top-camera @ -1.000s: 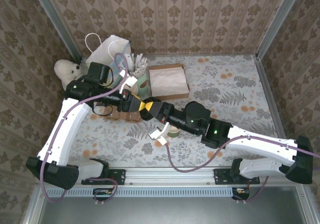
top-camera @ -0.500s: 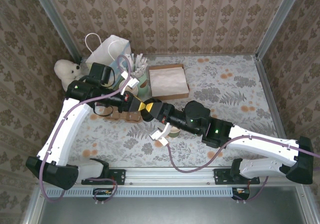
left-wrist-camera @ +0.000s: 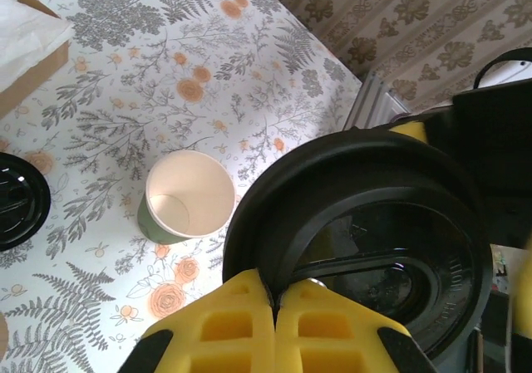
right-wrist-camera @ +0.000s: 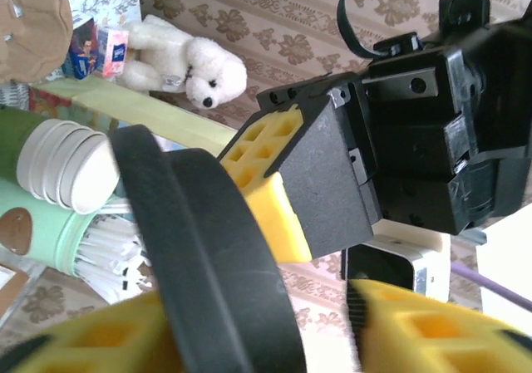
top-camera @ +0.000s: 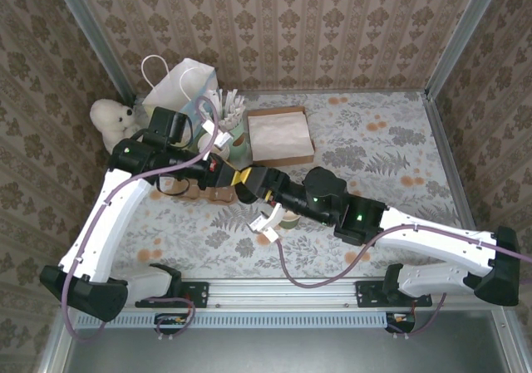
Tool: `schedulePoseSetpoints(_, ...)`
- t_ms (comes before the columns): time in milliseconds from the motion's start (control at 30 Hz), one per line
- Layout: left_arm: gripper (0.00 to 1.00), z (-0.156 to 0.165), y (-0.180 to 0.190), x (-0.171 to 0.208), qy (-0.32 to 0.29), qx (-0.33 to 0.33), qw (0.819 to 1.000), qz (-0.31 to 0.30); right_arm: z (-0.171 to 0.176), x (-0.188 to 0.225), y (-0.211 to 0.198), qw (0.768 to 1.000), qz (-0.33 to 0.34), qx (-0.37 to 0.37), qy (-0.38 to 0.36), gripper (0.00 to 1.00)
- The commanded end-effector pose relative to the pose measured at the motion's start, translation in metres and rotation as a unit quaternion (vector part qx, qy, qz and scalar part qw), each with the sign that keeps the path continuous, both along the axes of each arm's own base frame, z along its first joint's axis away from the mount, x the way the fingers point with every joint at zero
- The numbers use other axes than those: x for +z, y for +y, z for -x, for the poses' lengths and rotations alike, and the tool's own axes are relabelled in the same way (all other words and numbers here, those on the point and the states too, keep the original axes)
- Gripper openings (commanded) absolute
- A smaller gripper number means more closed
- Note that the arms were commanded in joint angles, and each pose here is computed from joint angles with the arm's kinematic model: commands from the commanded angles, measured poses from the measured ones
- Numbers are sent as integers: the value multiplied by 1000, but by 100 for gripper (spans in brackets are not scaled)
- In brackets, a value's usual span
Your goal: Pack the takeout coffee
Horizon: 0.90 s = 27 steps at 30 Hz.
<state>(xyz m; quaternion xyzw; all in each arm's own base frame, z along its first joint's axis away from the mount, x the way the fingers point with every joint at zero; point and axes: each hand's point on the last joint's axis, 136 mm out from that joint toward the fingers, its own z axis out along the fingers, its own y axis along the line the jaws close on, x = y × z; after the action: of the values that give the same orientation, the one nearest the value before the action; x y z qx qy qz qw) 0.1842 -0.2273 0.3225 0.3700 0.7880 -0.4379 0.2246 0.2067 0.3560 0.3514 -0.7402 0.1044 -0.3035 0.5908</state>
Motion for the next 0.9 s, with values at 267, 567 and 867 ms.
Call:
schedulePoseSetpoints(267,0,-42,13,-17,36,134,990,-14,-20,-39,-54,867,-214,-222,392,100)
schedulePoseSetpoints(567,0,-66,34,-57,64,277,953,-108,-57,-73,-98,414,-539,-382,626,100)
schedulePoseSetpoints(867,0,-61,31,-77,24,334,920,-205,-58,-105,-118,177,-583,-391,691,100)
